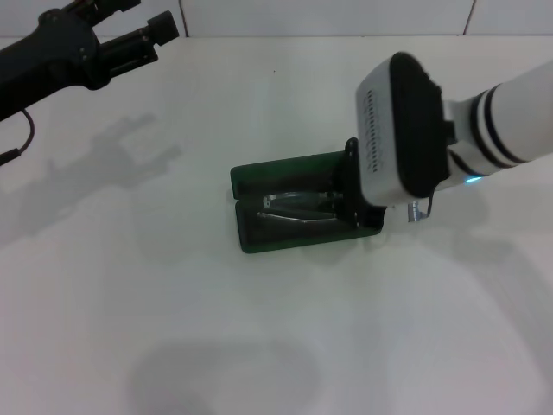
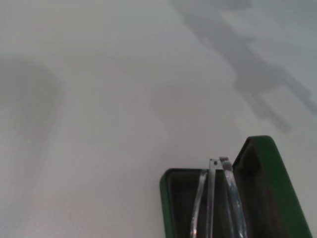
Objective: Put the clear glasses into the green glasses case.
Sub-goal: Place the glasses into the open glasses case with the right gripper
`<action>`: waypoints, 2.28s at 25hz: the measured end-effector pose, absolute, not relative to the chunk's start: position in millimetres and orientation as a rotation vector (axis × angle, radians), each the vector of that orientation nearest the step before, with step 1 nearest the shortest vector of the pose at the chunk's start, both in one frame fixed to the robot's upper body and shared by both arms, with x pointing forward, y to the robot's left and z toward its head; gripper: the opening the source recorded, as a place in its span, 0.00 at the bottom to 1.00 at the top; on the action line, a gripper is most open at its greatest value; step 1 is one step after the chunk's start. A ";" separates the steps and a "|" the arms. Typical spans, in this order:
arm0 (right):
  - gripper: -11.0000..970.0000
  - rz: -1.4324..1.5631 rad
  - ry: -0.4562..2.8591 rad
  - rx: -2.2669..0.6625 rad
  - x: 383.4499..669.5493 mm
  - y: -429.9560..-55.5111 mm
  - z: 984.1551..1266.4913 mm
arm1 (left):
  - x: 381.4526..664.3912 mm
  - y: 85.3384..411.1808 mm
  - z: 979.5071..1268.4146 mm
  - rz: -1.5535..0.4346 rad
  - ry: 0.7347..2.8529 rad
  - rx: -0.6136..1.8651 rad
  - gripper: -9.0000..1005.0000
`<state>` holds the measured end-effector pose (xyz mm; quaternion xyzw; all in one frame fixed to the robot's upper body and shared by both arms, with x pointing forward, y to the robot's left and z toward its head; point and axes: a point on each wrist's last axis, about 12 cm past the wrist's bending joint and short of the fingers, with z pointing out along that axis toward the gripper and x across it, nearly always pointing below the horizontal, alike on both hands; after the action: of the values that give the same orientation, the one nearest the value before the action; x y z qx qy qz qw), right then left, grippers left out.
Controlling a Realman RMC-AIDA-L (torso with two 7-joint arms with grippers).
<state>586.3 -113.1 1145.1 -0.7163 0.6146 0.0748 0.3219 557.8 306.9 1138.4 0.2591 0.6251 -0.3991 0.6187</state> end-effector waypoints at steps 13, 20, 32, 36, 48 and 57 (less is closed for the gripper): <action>0.25 0.009 1.547 -1.880 584.4 -103.0 1128.0 | 558.0 300.6 1131.7 -0.921 1.443 0.592 0.87; 0.26 0.012 1.535 -1.907 581.2 -99.8 1126.9 | 560.0 298.4 1129.8 -0.908 1.443 0.596 0.87; 0.32 0.024 1.509 -1.894 572.0 -102.9 1132.4 | 560.4 299.6 1130.3 -0.903 1.442 0.593 0.87; 0.35 0.028 1.515 -1.897 571.1 -103.5 1130.5 | 562.4 299.3 1130.9 -0.896 1.446 0.594 0.87; 0.34 0.042 1.501 -1.886 568.4 -96.2 1121.0 | 568.2 292.9 1132.5 -0.894 1.454 0.619 0.87; 0.34 0.078 1.499 -1.851 564.9 -96.5 1126.6 | 566.7 294.1 1130.7 -0.893 1.461 0.615 0.87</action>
<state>564.9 -96.5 1126.6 -0.7216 0.5844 0.0304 0.3700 566.7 294.1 1130.7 0.2670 0.6337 -0.3874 0.6141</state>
